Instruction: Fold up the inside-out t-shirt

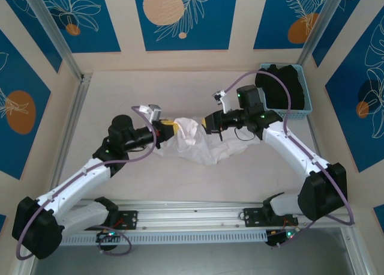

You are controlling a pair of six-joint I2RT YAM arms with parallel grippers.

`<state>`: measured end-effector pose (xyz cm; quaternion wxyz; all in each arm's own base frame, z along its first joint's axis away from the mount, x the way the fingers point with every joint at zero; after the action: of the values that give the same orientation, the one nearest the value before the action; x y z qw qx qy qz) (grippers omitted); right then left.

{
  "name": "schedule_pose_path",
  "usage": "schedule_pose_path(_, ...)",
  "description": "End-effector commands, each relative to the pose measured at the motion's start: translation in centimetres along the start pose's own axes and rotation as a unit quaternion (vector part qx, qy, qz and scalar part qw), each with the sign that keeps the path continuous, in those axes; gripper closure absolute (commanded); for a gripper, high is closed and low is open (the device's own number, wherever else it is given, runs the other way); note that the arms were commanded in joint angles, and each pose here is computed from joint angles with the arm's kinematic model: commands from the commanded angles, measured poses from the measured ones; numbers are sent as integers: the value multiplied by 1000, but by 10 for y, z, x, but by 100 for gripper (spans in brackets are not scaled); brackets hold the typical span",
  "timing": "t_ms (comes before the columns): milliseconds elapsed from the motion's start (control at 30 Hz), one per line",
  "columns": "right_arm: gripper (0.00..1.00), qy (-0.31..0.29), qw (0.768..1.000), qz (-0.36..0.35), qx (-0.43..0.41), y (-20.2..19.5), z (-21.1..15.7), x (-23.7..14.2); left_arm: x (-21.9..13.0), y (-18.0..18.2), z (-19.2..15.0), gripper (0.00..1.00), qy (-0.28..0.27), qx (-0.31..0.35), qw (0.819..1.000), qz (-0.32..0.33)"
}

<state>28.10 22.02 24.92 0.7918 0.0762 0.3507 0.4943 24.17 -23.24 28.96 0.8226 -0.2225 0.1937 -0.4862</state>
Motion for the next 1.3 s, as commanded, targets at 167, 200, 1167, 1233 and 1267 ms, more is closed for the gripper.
schedule_pose_path(167, 62, -22, 999, 42, -21, 25, -32, 7, -2, 6, 5, 100, -18, -16, 1000, 13)
schedule_pose_path(200, 60, -21, 998, 48, -24, 28, -36, 14, -2, 6, 6, 100, -19, -17, 1000, 13)
schedule_pose_path(1167, 100, -56, 998, -12, -39, 17, -29, 5, -41, 94, -32, 100, -54, -115, 969, 212)
schedule_pose_path(1233, 100, -48, 998, -6, -34, 15, -31, 11, -45, 110, -50, 100, -37, -136, 958, 250)
schedule_pose_path(1267, 100, -44, 998, -3, -33, 15, -31, 15, -46, 117, -57, 100, -26, -143, 953, 266)
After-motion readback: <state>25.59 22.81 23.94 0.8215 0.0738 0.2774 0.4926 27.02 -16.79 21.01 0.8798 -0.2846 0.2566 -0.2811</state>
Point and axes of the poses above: each hand's point on the last joint's axis, 136 mm out from that joint toward the fingers, its own x axis out along the fingers, its own y axis along the line the jaws close on, z = x × y, the point moved 3 cm from there along -x, back along the fingers, and after that the axes turned 8 degrees about -x, right-handed, at the moved point
